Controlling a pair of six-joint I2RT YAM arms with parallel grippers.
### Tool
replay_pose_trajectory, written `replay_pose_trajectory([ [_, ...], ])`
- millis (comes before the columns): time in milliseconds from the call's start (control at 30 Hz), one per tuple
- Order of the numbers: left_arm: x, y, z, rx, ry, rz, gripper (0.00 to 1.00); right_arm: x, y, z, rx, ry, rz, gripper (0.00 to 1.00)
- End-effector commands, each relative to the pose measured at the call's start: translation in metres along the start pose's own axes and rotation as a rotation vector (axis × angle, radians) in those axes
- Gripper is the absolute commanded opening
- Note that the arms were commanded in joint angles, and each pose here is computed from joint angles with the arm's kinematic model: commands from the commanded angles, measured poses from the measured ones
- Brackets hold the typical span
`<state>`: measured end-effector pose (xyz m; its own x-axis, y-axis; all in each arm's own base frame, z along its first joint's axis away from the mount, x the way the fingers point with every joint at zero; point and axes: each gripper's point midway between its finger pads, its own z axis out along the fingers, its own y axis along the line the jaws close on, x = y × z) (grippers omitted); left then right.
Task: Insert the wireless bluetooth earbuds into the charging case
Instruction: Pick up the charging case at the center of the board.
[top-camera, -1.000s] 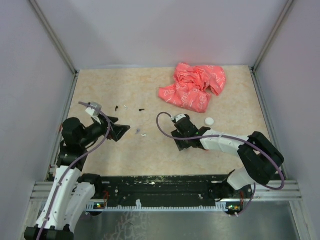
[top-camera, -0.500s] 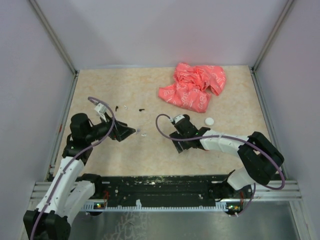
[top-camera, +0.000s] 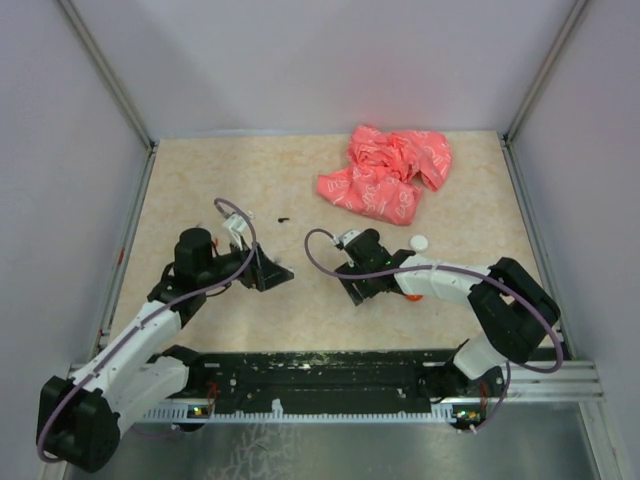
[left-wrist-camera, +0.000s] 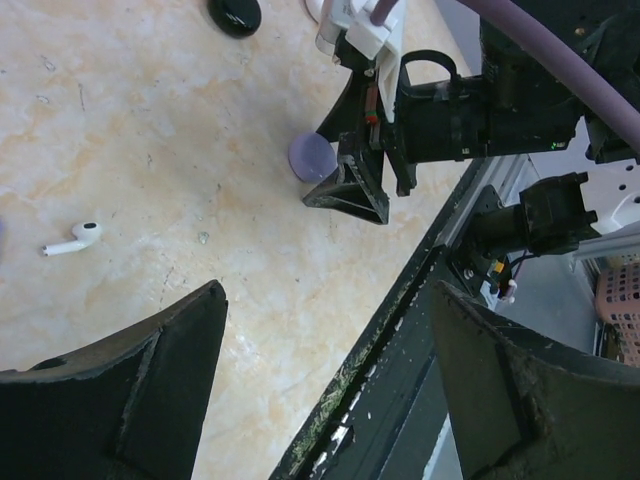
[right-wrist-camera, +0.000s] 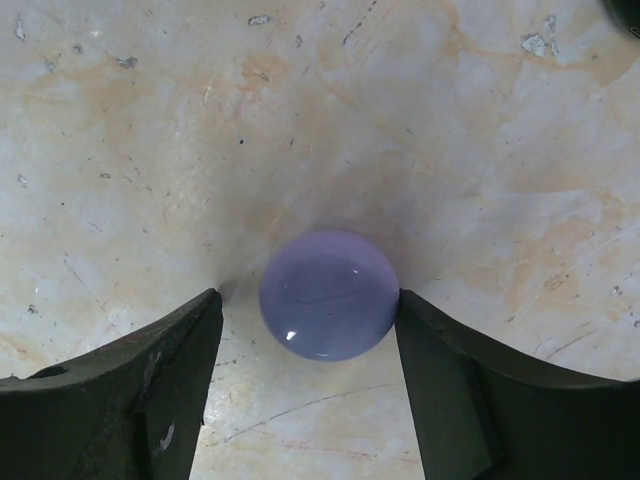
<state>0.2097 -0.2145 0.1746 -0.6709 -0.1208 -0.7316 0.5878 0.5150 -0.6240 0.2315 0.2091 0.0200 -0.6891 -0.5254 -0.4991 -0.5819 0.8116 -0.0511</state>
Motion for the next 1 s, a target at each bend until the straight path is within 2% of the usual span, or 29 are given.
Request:
replay_pose_trajectory([
  [0,-0.008,0.002,0.007,-0.014,-0.039,0.007,0.86,-0.010,0.011,-0.003,-0.049,-0.015,-0.025,0.68],
  [233,0.000,0.007,0.016,-0.011,-0.029,-0.024,0.85,-0.009,0.013,-0.002,-0.058,-0.019,-0.012,0.62],
  [467,0.007,0.008,0.028,0.010,0.005,-0.050,0.81,-0.014,0.014,-0.007,-0.062,-0.068,-0.002,0.50],
  [967,0.007,-0.022,0.053,0.105,0.026,-0.048,0.77,-0.075,0.030,-0.074,-0.073,-0.499,-0.038,0.44],
])
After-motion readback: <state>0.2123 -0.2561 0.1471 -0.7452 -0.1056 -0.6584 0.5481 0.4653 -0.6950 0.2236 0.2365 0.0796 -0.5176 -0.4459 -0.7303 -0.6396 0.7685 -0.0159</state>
